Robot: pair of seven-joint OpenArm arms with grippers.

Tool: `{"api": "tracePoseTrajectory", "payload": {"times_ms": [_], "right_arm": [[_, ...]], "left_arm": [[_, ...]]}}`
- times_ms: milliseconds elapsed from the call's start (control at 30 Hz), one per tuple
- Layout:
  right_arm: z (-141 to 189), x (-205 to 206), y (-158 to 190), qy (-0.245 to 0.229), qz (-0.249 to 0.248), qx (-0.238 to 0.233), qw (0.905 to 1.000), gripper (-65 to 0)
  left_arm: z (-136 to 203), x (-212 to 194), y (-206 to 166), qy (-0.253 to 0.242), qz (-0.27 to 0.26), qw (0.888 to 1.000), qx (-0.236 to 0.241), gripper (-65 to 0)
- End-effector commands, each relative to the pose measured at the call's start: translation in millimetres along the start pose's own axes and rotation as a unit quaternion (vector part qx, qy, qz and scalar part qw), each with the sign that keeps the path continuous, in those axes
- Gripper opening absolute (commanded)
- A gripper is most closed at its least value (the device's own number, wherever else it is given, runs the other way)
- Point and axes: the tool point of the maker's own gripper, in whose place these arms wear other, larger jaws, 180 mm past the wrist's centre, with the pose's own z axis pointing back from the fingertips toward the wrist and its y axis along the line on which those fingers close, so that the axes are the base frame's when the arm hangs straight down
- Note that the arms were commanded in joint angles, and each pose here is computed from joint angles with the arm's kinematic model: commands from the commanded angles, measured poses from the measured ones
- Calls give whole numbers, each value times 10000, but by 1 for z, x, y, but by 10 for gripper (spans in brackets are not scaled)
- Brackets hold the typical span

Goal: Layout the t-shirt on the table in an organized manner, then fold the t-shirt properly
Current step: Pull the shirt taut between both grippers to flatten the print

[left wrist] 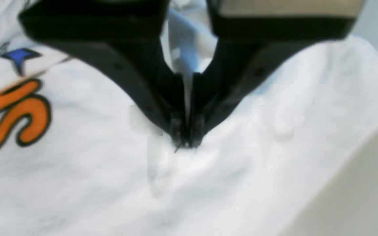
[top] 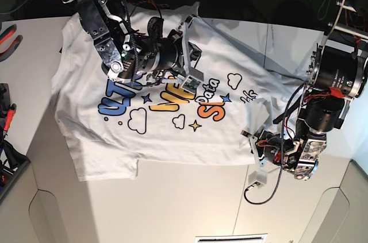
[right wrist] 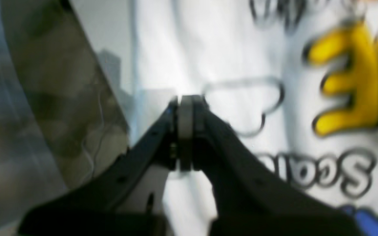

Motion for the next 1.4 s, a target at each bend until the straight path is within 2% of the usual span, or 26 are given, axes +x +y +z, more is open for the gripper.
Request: {"api": "tracePoseTrajectory", "payload": {"times_ms": [0, 67, 133, 300, 433, 633, 800, 967, 1100, 1233, 1300, 1367], "right_arm": [[4, 9, -6, -125, 21, -76, 9999, -650], [3, -10, -12, 248, -14, -119, 9996, -650], [6, -28, -18, 554, -37, -161, 9983, -650], [15, -59, -31, 923, -55, -295, 9953, -650], [24, -78, -31, 1220, -214, -106, 9922, -650], [36, -97, -32, 1400, -427, 137, 9891, -650], [41, -102, -35, 1403, -479, 186, 9888, -650], [43, -78, -34, 991, -455, 292, 9936, -650], [57, -33, -48, 385, -121, 46, 9992, -650], [82, 16, -81, -372, 61, -561, 9977, -650], [98, 35, -105, -758, 3, -942, 9927, -650], [118, 46, -134, -1046, -269, -1483, 9830, -650]], "left_arm": [[-3, -10, 11, 137, -57, 9991, 402, -611], [-5, -13, 24, 83, -161, 9964, 831, -611], [-5, -13, 31, 46, -242, 9943, 1038, -611], [2, 3, 39, -131, -288, 9927, 1166, -611], [11, 22, 51, -392, -218, 9894, 1379, -611], [27, 52, 63, -771, -208, 9849, 1537, -611], [41, 76, 78, -1189, -110, 9759, 1826, -611], [53, 105, 76, -1750, -83, 9695, 1714, -611], [75, 126, 86, -2222, 155, 9603, 1681, -611], [99, 127, 104, -2338, 209, 9581, 1641, -611], [109, 115, 119, -2227, 313, 9596, 1690, -611], [112, 94, 133, -1922, 365, 9656, 1711, -611]]}}
